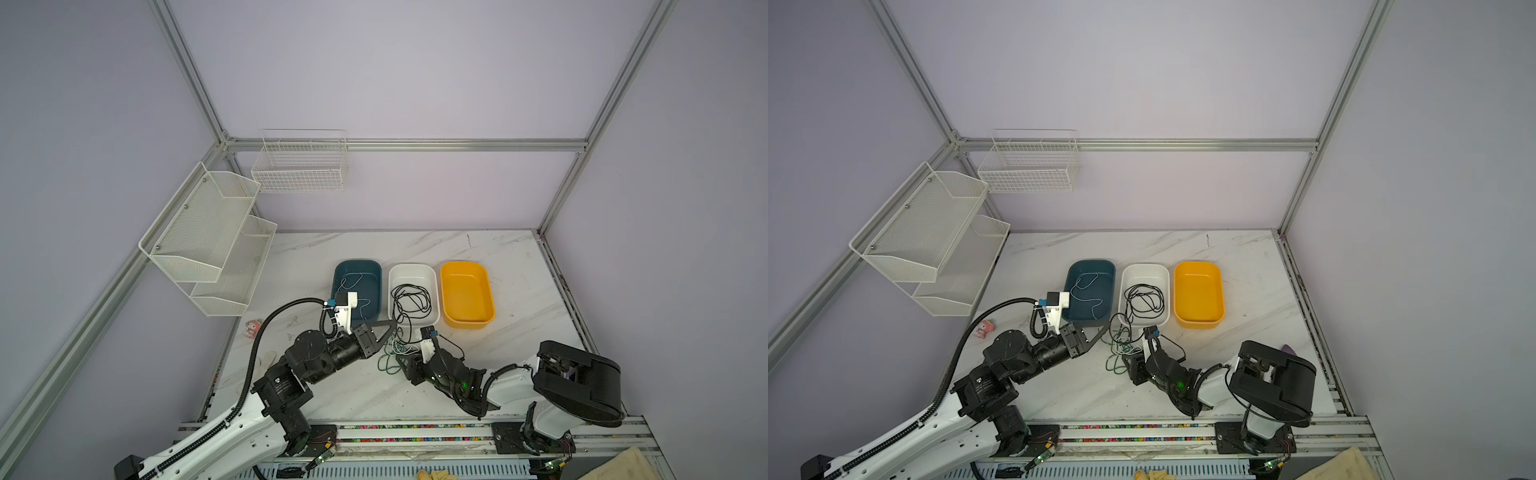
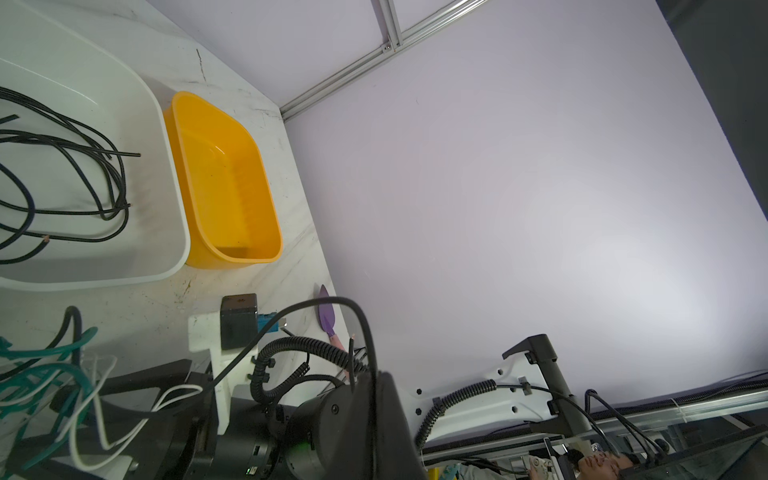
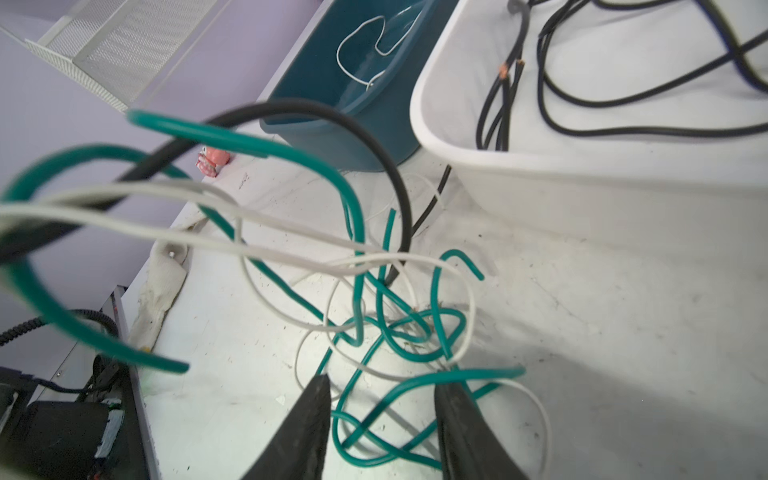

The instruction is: Untangle the cables

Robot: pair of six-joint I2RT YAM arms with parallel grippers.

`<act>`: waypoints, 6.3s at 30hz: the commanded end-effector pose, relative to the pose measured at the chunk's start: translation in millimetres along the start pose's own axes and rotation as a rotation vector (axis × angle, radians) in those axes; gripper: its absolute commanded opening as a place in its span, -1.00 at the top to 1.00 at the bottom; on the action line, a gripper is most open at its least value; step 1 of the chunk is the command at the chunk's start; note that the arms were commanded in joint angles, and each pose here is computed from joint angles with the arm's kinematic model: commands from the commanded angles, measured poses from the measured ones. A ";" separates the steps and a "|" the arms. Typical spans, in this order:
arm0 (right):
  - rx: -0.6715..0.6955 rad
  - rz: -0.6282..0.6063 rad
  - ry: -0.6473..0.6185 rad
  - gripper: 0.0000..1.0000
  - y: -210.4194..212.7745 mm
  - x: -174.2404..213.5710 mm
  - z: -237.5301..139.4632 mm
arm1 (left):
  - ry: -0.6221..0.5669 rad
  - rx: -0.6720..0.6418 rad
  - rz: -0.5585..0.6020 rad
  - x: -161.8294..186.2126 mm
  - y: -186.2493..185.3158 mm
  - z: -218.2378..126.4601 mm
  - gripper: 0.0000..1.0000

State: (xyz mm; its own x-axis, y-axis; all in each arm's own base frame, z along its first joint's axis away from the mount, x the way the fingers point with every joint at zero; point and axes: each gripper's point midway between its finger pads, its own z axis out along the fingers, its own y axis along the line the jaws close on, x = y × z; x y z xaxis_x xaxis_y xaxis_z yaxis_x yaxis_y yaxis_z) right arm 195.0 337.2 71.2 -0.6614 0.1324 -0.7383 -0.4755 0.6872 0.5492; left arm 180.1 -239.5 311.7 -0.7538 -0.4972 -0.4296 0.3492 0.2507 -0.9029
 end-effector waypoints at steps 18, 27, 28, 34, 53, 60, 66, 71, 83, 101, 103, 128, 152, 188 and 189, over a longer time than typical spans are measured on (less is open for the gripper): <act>-0.002 -0.042 -0.239 0.08 16.4 -63.4 -39.2 | -0.023 0.272 -0.025 -29.9 -107.6 -20.6 1.00; -0.019 -0.010 -0.318 0.08 29.7 -82.9 -29.2 | -0.010 0.288 -0.033 -24.5 -111.2 -18.8 1.00; -0.027 -0.007 -0.327 0.08 32.6 -85.4 -29.3 | -0.011 0.286 -0.035 -24.2 -110.2 -18.5 1.00; -0.015 -0.018 -0.344 0.32 35.1 -90.4 -24.8 | -0.013 0.290 -0.034 -23.1 -111.6 -19.3 1.00; 0.060 0.041 -0.177 0.96 -10.9 -30.9 -25.3 | -0.106 0.326 0.196 -65.3 -194.1 -62.1 1.00; 0.027 0.047 -0.185 0.68 -11.1 -32.7 -41.7 | -0.085 0.304 0.227 -65.4 -197.5 -53.0 1.00; -0.012 0.034 -0.216 0.94 -0.6 -47.7 -58.4 | -0.035 0.181 0.153 -41.9 -133.9 -27.6 1.00; -0.047 0.023 -0.224 1.00 7.0 -54.1 -67.5 | 0.027 0.068 0.058 -10.1 -63.1 -7.4 1.00; -0.068 0.015 -0.228 1.00 12.8 -57.6 -69.4 | 0.198 -0.008 -0.083 51.3 19.3 16.9 0.26; -0.088 0.044 -0.269 1.00 19.5 -70.6 -75.7 | 0.276 -0.227 -0.199 99.2 108.6 -2.7 -0.01; -0.096 0.045 -0.273 1.00 21.6 -72.4 -76.6 | 0.295 -0.243 -0.204 103.8 113.2 0.1 -0.01; -0.163 0.051 -0.276 1.00 36.0 -78.6 -83.1 | 0.286 -0.244 -0.193 102.6 116.4 36.3 0.91; 0.072 0.037 -0.393 1.00 27.7 -153.7 -145.8 | 0.235 -0.507 -0.173 110.0 191.4 -52.6 1.00; 0.241 0.166 -0.363 1.00 -36.7 -122.0 -172.2 | 0.085 -0.446 0.260 -18.9 9.4 -88.5 1.00; 0.234 0.165 -0.364 1.00 -36.5 -121.6 -173.1 | 0.094 -0.443 0.280 -21.5 4.6 -81.5 1.00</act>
State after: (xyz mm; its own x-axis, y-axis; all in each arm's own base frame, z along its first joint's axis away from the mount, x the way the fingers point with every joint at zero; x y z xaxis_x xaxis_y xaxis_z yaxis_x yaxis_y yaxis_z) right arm 193.5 174.5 207.6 -0.4545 0.4601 -0.7627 -0.2004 0.7815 0.5908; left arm 146.2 -147.8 266.8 -0.7763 -0.3120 -0.5477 0.1624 0.7406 -0.6520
